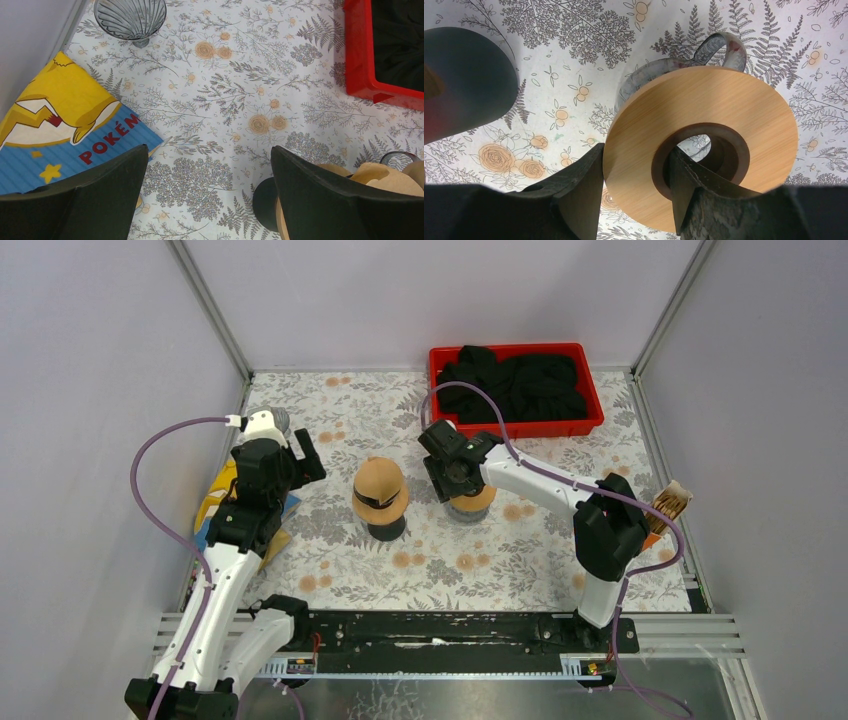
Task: Place the coffee filter in the dripper
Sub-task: Place the dripper holder onto the coffee server, then pick up the coffee dripper from the center of the board, then place the coffee dripper in the dripper holder.
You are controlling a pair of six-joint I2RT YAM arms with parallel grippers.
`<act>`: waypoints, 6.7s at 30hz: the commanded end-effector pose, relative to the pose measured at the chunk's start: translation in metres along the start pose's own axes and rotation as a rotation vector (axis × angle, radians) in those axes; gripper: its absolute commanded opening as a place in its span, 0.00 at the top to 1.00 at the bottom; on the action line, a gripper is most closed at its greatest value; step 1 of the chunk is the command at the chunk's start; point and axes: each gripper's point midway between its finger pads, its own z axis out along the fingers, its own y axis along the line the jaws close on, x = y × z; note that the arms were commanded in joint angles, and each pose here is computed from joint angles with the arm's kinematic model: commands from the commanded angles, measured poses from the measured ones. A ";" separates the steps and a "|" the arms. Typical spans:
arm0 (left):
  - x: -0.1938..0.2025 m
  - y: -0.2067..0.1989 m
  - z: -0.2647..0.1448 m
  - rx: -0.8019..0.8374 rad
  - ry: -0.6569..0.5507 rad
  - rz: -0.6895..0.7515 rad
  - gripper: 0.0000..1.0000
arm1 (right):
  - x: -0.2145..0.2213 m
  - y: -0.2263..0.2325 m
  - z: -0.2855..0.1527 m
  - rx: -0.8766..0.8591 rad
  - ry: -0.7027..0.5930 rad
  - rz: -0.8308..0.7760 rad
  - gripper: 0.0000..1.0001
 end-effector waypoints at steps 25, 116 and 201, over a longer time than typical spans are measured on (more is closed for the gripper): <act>-0.012 -0.002 0.002 0.016 -0.053 -0.017 0.00 | -0.010 0.012 -0.012 -0.039 -0.036 0.007 0.36; 0.020 0.164 0.262 -0.147 0.016 -0.939 0.71 | -0.012 -0.124 -0.071 0.161 -0.448 0.170 0.01; 0.055 -0.308 0.004 0.779 0.630 0.110 0.96 | 0.000 -0.157 -0.129 0.115 -0.537 0.367 0.00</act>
